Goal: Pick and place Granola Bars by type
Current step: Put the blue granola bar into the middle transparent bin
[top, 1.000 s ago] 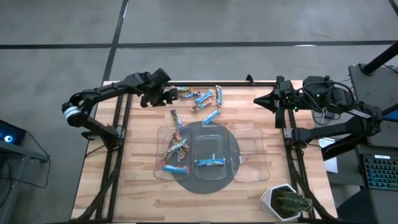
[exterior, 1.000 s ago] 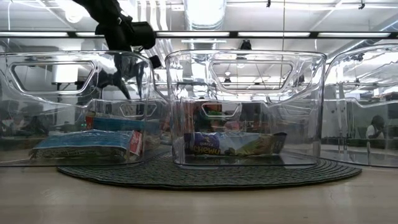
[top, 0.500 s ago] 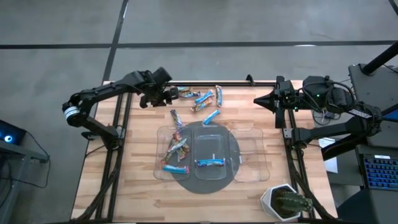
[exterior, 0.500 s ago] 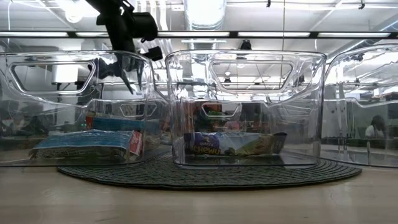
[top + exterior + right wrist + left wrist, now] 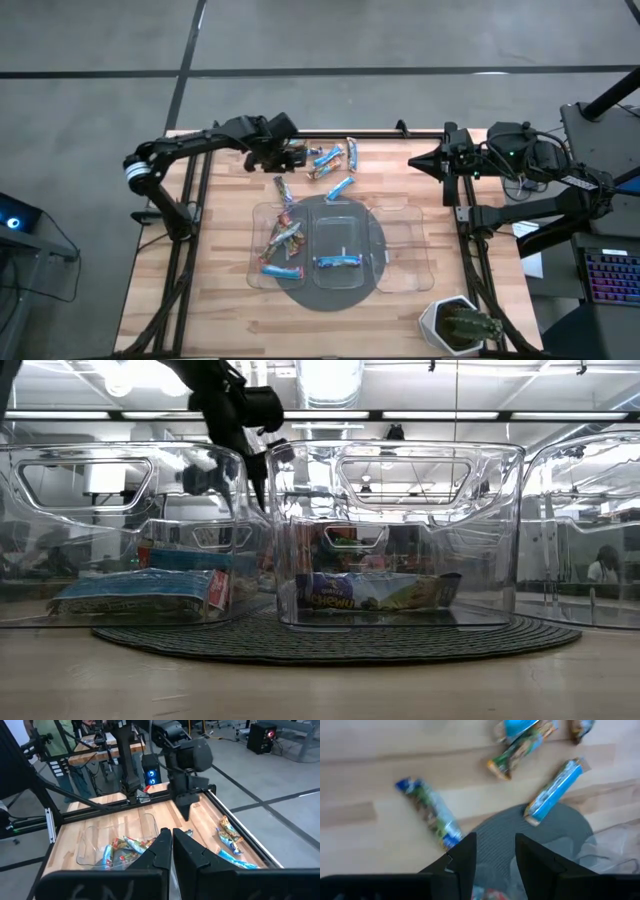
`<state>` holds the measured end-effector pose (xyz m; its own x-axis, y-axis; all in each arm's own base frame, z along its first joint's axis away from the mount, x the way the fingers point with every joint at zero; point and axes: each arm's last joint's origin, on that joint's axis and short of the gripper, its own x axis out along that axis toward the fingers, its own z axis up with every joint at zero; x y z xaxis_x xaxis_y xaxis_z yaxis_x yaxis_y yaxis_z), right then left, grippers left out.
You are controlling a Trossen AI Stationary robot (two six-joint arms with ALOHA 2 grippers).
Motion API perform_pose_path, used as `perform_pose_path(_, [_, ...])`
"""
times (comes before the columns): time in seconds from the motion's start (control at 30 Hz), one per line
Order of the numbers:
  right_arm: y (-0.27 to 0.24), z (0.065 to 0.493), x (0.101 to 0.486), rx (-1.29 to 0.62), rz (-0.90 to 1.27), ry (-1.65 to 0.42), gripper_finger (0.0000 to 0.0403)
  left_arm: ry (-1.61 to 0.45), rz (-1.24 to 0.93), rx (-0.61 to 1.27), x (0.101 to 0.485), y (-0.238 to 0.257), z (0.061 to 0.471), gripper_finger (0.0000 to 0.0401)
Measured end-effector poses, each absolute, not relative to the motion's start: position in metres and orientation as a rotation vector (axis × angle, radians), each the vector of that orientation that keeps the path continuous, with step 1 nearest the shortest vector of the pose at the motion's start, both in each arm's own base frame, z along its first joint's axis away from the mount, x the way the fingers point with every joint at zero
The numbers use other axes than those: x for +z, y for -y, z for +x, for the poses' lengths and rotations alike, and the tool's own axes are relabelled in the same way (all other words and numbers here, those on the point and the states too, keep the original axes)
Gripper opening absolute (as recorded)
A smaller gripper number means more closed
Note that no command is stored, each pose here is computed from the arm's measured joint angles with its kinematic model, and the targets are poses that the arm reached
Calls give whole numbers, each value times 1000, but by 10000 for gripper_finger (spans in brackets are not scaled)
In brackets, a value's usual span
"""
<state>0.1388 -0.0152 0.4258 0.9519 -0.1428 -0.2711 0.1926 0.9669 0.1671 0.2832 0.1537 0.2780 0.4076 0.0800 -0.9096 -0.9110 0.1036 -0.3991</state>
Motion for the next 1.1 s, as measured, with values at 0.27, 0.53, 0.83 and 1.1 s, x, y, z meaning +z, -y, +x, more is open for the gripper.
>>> perform_pose_path(0.27, [15,139,425,-169,197,-266,9,-975,-1192,884,283,-169,306,126])
perform_pose_path(0.53, [15,139,425,-169,197,-268,9,-1120,-1157,895,284,-176,319,189])
perform_pose_path(0.83, [15,139,425,-169,197,-268,9,-1231,-1130,974,269,-173,312,227])
perform_pose_path(1.1, [15,139,425,-169,198,-267,9,-1221,-1083,1065,258,-167,312,227])
